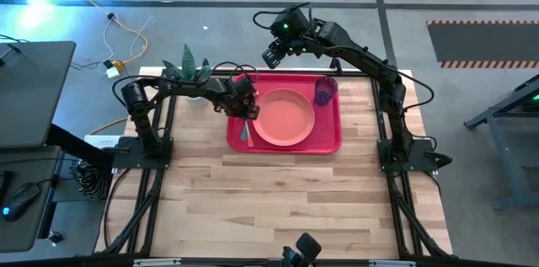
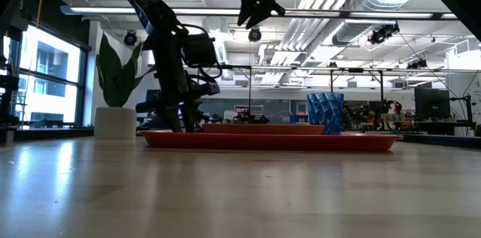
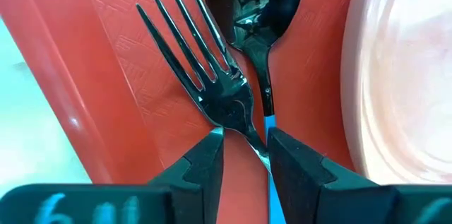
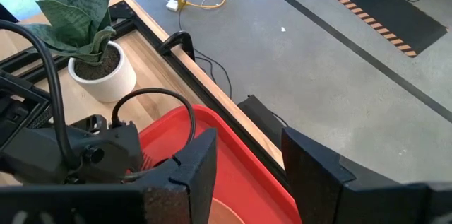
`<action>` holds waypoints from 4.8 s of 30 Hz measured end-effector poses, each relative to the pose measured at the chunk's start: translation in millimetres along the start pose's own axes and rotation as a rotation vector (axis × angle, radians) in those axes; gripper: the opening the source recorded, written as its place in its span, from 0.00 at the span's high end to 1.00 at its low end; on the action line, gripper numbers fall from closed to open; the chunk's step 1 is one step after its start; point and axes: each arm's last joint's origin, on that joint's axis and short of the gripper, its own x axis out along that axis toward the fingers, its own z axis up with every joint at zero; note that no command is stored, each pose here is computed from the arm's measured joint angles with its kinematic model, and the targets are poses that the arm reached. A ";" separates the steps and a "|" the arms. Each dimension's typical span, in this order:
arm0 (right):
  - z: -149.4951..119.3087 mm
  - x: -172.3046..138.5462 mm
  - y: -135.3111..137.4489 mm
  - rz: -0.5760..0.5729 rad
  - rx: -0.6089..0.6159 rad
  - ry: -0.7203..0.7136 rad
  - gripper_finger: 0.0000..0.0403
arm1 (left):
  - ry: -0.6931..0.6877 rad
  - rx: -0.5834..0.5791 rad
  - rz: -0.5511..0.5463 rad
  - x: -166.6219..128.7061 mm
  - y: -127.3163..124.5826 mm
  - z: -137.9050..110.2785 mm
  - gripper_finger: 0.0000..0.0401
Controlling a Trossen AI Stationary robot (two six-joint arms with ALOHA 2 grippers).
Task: Pick and place plate/cup/fork/spoon on tray
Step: Adjust the utensils on the pink tray
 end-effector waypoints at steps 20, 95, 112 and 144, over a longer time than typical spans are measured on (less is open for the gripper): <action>0.0 0.0 0.0 0.000 0.000 0.000 0.63 | -0.024 0.024 0.014 -0.7 -0.2 1.4 0.99; 0.2 -42.5 -19.8 -0.019 -0.098 0.022 0.63 | 0.053 -0.341 0.112 -18.3 -11.7 -34.1 0.75; -1.5 -42.5 -19.9 -0.021 -0.101 0.039 0.63 | -0.004 -0.372 0.024 -15.5 -24.9 -33.8 0.74; -2.2 -42.5 -19.0 -0.019 -0.104 0.045 0.63 | 0.035 -0.342 0.080 -8.9 -16.8 -31.8 0.74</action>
